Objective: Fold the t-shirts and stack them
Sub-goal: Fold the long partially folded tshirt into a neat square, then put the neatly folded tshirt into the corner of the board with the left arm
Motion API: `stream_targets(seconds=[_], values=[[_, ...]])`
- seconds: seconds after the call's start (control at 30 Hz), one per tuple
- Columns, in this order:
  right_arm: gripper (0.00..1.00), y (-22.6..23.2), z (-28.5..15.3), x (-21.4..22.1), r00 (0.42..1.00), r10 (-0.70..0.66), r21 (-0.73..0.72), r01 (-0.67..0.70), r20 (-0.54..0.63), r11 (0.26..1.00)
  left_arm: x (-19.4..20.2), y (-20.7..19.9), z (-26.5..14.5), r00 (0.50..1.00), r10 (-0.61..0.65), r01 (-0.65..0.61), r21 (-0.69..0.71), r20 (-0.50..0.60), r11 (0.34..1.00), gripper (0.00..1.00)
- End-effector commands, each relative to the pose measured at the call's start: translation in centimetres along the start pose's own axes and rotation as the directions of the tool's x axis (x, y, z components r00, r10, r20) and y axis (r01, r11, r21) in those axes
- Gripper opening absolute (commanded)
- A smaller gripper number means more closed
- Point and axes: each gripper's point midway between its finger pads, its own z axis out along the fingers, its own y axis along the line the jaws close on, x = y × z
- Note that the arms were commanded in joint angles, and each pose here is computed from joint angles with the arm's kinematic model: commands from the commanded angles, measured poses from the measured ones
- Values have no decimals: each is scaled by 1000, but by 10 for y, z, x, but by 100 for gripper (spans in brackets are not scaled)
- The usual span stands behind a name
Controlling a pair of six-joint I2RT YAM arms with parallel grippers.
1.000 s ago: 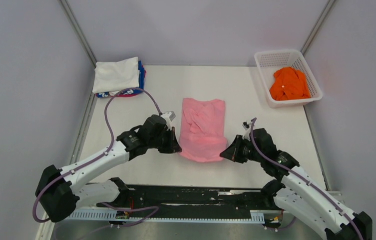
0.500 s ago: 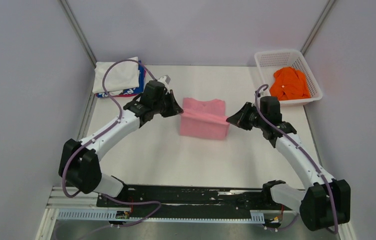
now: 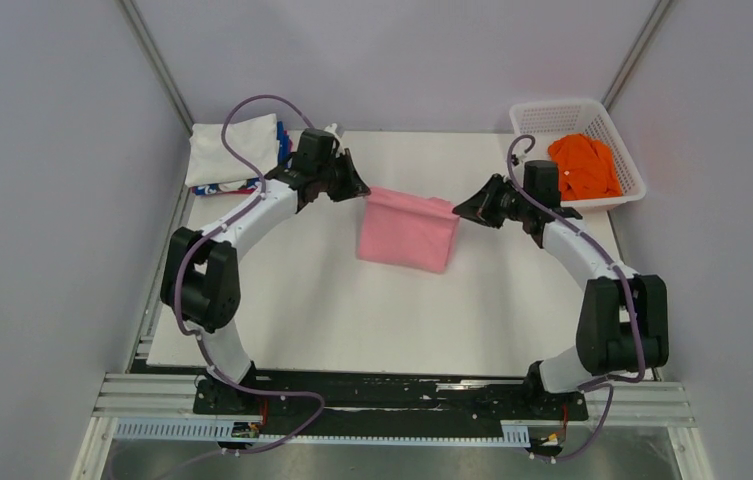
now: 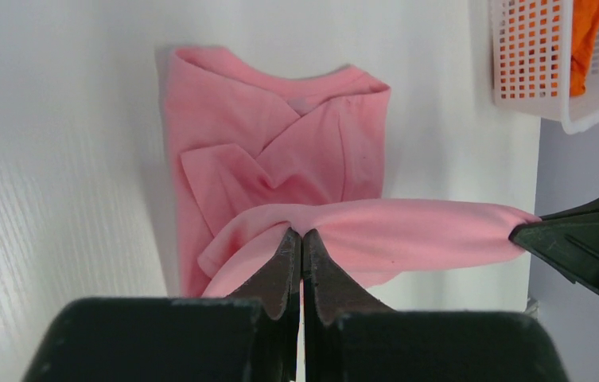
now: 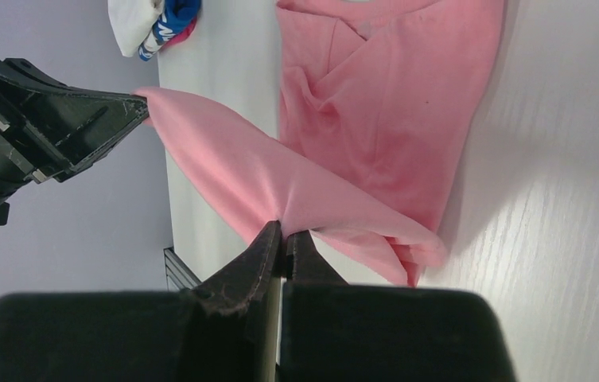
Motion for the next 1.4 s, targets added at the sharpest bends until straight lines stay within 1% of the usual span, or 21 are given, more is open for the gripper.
stream_targets(seconds=[0.0, 0.23, 0.33, 0.4, 0.43, 0.47, 0.5, 0.53, 0.57, 0.6, 0.67, 0.73, 0.77, 0.87, 0.97, 1.07, 1.13, 1.23, 1.27, 1.33, 1.37], values=[[0, 7, 10, -34, 998, -43, -62, 46, 43, 997, -32, 11, 11, 998, 9, -8, -18, 61, 1000, 0], [0, -25, 45, -53, 1000, 18, -31, -18, 8, 999, -39, 31, 44, 999, -21, 24, -58, 40, 998, 0], [0, -41, 62, -63, 999, 46, -2, -46, 26, 999, -41, 47, 64, 997, -68, 73, -123, 45, 990, 0], [3, -52, 74, -73, 998, 49, 28, -50, 43, 998, -43, 56, 76, 994, -88, 97, -158, 59, 983, 1], [7, -56, 79, -79, 997, 46, 44, -48, 57, 998, -44, 60, 80, 993, -94, 104, -172, 64, 980, 5], [13, -61, 84, -84, 997, 42, 58, -46, 66, 997, -44, 64, 86, 993, -107, 116, -187, 59, 975, 14], [26, -65, 89, -86, 997, 37, 66, -41, 62, 997, -41, 69, 93, 993, -114, 120, -194, 42, 974, 19], [42, -65, 92, -93, 998, 29, 69, -33, 63, 997, -49, 64, 92, 993, -108, 116, -185, 50, 976, 39], [56, -66, 95, -95, 998, 29, 74, -33, 57, 997, -50, 64, 95, 993, -105, 112, -185, 49, 976, 54], [68, -65, 95, -96, 998, 19, 76, -23, 53, 997, -58, 59, 94, 993, -98, 107, -175, 61, 979, 84], [84, -62, 93, -96, 998, 2, 88, -7, 56, 996, -67, 51, 90, 994, -80, 91, -160, 70, 983, 98], [97, -51, 83, -95, 997, -33, 95, 27, 67, 995, -71, 43, 83, 995, -69, 79, -141, 73, 987, 100], [99, -46, 80, -91, 996, -51, 97, 45, 69, 994, -69, 38, 79, 996, -65, 72, -120, 69, 990, 100], [100, -32, 73, -71, 994, -95, 88, 91, 48, 992, -58, 26, 72, 997, -54, 57, -65, 47, 996, 100], [100, -12, 68, -45, 994, -111, 29, 111, -6, 993, -35, 7, 66, 1000, -25, 25, 4, -9, 1000, 100], [100, 11, 65, -17, 992, -112, -29, 111, -54, 993, -18, -5, 65, 1000, 3, -2, 43, -31, 999, 100], [100, 27, 65, 5, 991, -101, -87, 93, -92, 992, -5, -12, 65, 998, -8, 14, 82, -66, 997, 100], [100, 35, 65, 34, 988, -48, -157, 24, -149, 987, 27, -16, 65, 990, -45, 65, 147, -131, 987, 100], [100, 33, 66, 40, 987, -14, -161, -12, -161, 987, 32, -20, 65, 990, -51, 72, 163, -133, 984, 100], [100, 17, 73, 55, 979, 53, -144, -82, -195, 986, 62, -3, 69, 979, -84, 110, 134, -183, 985, 100], [100, 9, 76, 63, 973, 80, -130, -111, -218, 985, 69, 1, 70, 976, -93, 120, 128, -196, 985, 100]])
